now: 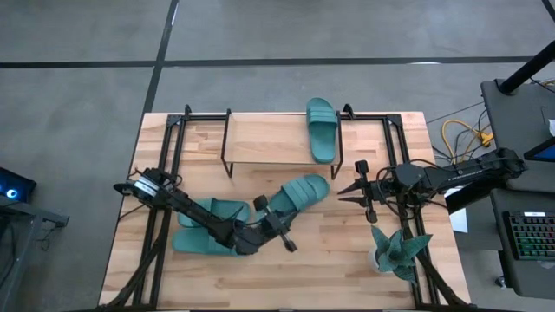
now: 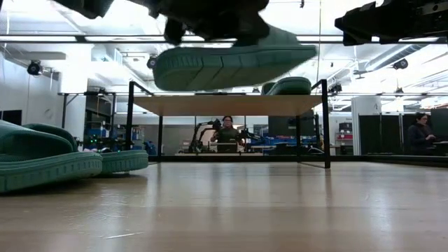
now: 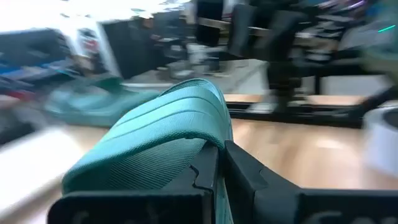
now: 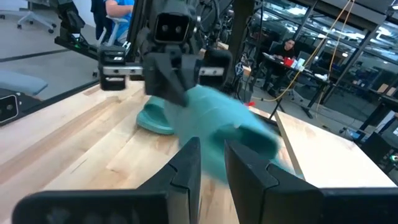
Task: Pick and place slides into the shelf
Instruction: Put the green slides on the shelf
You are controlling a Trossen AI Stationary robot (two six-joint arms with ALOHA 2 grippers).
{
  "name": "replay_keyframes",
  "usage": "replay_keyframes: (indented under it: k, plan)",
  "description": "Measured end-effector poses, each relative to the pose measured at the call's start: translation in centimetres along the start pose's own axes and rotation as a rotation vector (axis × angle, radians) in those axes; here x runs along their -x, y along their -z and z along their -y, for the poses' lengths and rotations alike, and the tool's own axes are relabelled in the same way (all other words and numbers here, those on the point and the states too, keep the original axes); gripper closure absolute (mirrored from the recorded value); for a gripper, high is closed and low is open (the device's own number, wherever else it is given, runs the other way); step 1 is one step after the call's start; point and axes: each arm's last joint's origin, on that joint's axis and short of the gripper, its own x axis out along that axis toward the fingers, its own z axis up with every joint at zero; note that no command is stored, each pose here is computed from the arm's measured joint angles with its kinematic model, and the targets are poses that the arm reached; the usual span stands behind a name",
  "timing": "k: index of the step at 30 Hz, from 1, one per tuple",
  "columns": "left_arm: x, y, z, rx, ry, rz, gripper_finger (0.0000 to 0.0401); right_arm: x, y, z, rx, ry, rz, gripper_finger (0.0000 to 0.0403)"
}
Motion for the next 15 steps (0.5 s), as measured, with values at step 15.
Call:
replay_keyframes:
  k: [15]
  plan:
    - [-4.4, -4.3, -2.5, -0.213, -0.403, -0.063, 0.0401, 0.0, 0.0, 0.0, 0.000, 0.000, 0.000, 0.0339]
